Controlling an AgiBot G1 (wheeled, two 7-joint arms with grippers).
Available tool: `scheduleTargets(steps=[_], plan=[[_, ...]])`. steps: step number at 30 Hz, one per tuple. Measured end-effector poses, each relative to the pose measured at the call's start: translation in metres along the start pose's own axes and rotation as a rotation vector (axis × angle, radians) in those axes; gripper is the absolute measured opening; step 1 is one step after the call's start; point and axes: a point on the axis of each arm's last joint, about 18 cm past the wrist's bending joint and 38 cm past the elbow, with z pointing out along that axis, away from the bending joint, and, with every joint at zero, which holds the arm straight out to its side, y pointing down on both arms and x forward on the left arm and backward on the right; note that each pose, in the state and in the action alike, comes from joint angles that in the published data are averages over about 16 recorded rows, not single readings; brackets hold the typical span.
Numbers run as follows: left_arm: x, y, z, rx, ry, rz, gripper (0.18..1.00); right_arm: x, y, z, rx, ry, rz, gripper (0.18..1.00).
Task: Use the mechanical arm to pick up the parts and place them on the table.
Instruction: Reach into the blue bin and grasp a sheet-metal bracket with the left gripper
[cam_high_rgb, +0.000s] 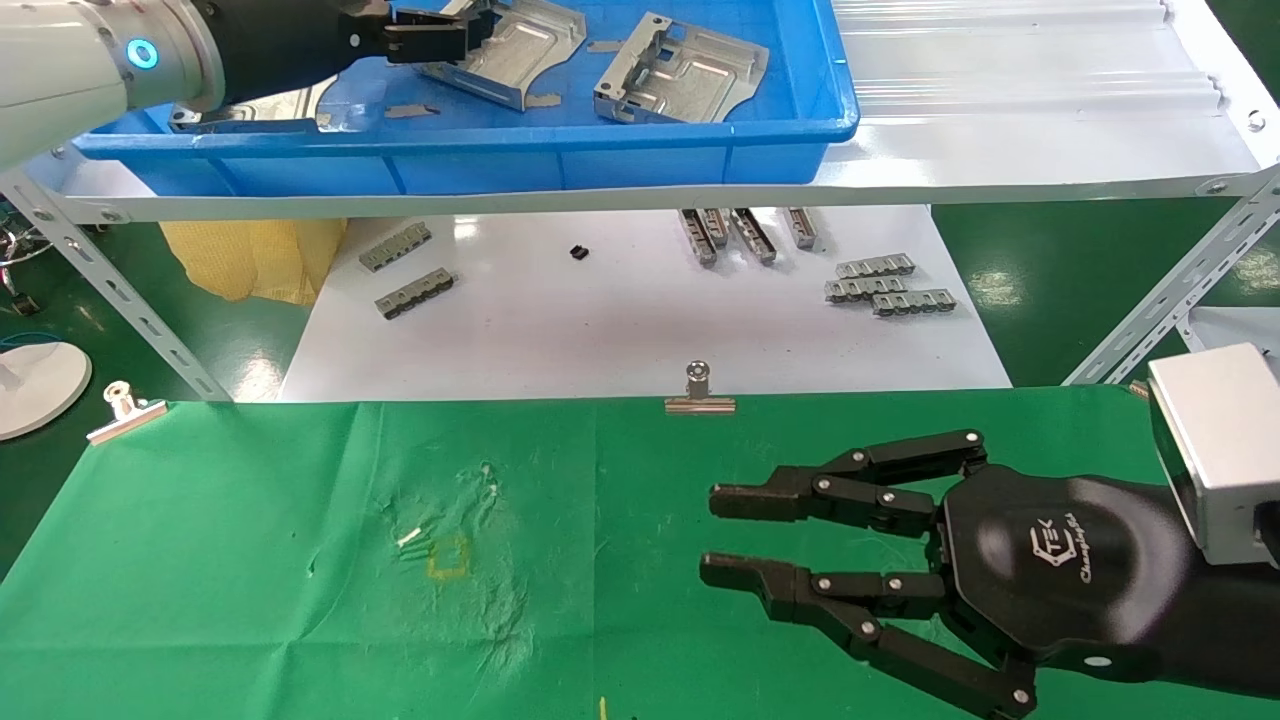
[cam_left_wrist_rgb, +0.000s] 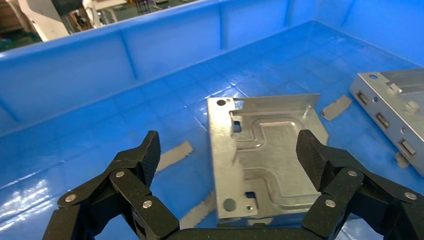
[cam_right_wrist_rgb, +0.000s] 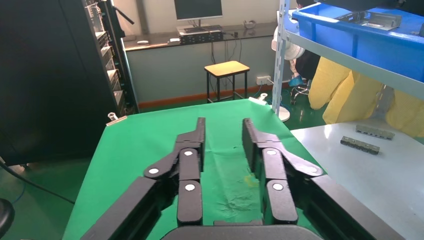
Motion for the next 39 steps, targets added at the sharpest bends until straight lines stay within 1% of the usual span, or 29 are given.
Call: scheduleTargets(steps=[7,9,15,17,21,23,29,37,39], plan=[[0.003,0.001,0.005,-0.022,-0.007,-0.009,0.966,0.000,0.000,0.000,0.000,0.000,0.000,0.442],[0.003,0.001,0.006,-0.026,-0.011,-0.008,0.955,0.000,0.000,0.000,0.000,0.000,0.000,0.494],[0.004,0.000,0.009,-0.034,-0.024,-0.003,0.887,0.000,0.000,0.000,0.000,0.000,0.000,0.637],[0.004,0.000,0.009,-0.037,-0.026,-0.001,0.848,0.000,0.000,0.000,0.000,0.000,0.000,0.690],[0.005,0.000,0.010,-0.042,-0.028,0.001,0.780,0.000,0.000,0.000,0.000,0.000,0.000,0.766],[0.005,0.001,0.011,-0.045,-0.028,0.001,0.729,0.000,0.000,0.000,0.000,0.000,0.000,0.813],[0.006,0.004,0.012,-0.055,-0.030,-0.001,0.585,0.000,0.000,0.000,0.000,0.000,0.000,0.905],[0.005,0.001,0.012,-0.046,-0.035,0.002,0.399,0.000,0.000,0.000,0.000,0.000,0.000,0.976],[0.005,-0.003,0.011,-0.035,-0.032,0.005,0.372,0.000,0.000,0.000,0.000,0.000,0.000,0.984]])
